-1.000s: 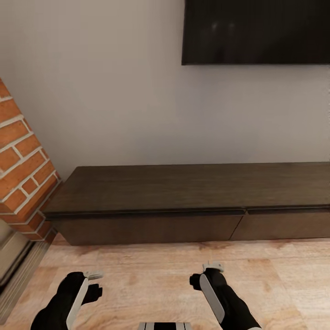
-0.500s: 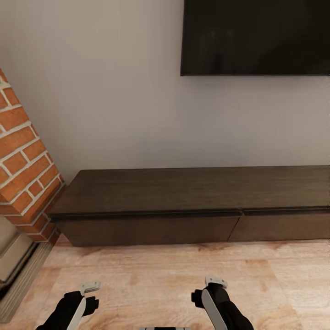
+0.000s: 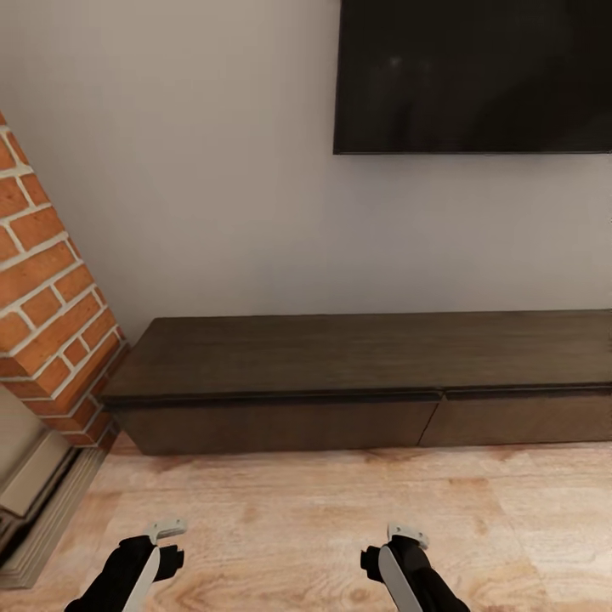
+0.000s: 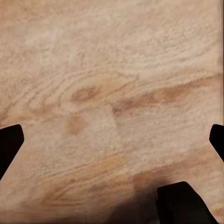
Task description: Place each of the two pumpkins and all three candles from the living room inside a cabinet in the living room (use any cabinet), then make sure every cabinet is closed, and position the cauldron so it is next to a table in the living room.
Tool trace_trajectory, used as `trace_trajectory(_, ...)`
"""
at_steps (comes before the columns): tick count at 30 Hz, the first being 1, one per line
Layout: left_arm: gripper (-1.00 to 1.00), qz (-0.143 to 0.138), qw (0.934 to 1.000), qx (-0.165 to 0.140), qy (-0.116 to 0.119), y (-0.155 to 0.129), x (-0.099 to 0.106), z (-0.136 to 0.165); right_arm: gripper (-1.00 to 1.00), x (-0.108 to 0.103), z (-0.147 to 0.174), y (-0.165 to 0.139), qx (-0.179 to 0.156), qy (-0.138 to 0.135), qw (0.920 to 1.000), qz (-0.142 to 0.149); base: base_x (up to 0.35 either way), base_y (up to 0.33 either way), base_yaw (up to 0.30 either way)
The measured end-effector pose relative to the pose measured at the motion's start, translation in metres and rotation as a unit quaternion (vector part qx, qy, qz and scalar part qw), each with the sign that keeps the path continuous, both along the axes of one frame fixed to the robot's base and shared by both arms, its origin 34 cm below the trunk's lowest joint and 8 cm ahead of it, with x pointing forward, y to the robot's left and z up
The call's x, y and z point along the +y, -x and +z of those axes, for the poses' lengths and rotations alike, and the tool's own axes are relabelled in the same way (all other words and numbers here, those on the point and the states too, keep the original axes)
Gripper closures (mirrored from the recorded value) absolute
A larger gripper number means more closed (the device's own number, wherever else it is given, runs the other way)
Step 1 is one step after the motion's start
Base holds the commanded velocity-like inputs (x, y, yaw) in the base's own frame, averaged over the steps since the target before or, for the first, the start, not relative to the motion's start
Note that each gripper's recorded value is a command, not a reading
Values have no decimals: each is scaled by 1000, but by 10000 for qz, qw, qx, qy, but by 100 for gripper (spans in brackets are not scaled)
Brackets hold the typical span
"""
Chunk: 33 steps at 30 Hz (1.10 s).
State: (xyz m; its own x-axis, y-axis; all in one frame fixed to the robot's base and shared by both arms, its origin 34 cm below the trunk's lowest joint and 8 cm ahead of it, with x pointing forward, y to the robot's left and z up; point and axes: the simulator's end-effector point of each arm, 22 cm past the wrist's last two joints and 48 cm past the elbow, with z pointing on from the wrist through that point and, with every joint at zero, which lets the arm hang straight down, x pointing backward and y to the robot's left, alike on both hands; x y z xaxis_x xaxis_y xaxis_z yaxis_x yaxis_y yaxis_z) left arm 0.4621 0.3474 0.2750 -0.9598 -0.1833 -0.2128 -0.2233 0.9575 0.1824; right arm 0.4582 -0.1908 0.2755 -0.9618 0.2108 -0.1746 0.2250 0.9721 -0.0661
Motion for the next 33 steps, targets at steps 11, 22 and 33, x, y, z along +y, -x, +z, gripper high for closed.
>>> trace_trajectory(11, -100, -20, 10000, 46, 47, -6, -5, 25, -100, -1, 15, 8, 152, 21, 9999, -16, -52, 0, 0)
trace_trajectory(22, -100, -49, 9999, 67, 63, -10, -9, 49, -100, -3, 39, -2, 36, 49, 10000, -64, -66, 0, 0)
trace_trajectory(33, -100, -32, 9998, 204, 81, -4, -9, 65, -100, -2, 62, -6, 29, 47, 10000, -65, 0, 0, 0)
